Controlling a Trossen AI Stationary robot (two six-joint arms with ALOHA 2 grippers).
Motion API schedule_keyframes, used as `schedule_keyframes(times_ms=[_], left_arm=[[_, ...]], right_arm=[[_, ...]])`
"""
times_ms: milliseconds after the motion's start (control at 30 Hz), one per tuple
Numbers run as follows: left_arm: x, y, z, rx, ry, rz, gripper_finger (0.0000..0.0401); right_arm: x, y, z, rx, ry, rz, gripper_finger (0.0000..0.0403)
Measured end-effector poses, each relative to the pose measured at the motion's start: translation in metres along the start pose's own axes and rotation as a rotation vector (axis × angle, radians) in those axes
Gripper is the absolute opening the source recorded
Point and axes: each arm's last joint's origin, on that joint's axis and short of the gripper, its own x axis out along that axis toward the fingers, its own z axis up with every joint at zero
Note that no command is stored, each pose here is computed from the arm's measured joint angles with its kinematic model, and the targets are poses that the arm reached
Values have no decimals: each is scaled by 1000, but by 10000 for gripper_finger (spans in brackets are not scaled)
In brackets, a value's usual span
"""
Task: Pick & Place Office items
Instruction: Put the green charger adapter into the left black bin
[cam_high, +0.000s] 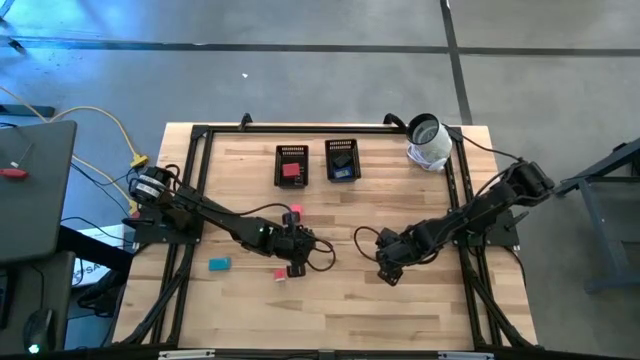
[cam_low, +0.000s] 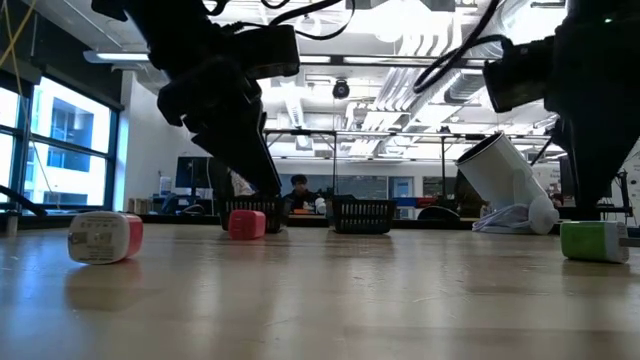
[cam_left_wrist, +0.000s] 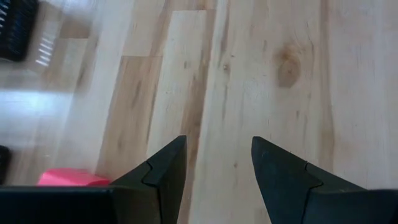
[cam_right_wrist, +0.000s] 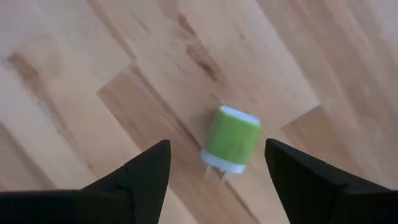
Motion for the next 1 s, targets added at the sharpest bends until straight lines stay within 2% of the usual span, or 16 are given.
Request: schedule_keyframes(times_ms=[467, 1000], left_arm=[[0, -1, 1, -4, 1, -37, 171], [0, -2, 1, -6, 4, -70, 171]], right_arm=[[13, 4, 1, -5, 31, -7, 249], [43, 10, 2, -38, 117, -13, 245]])
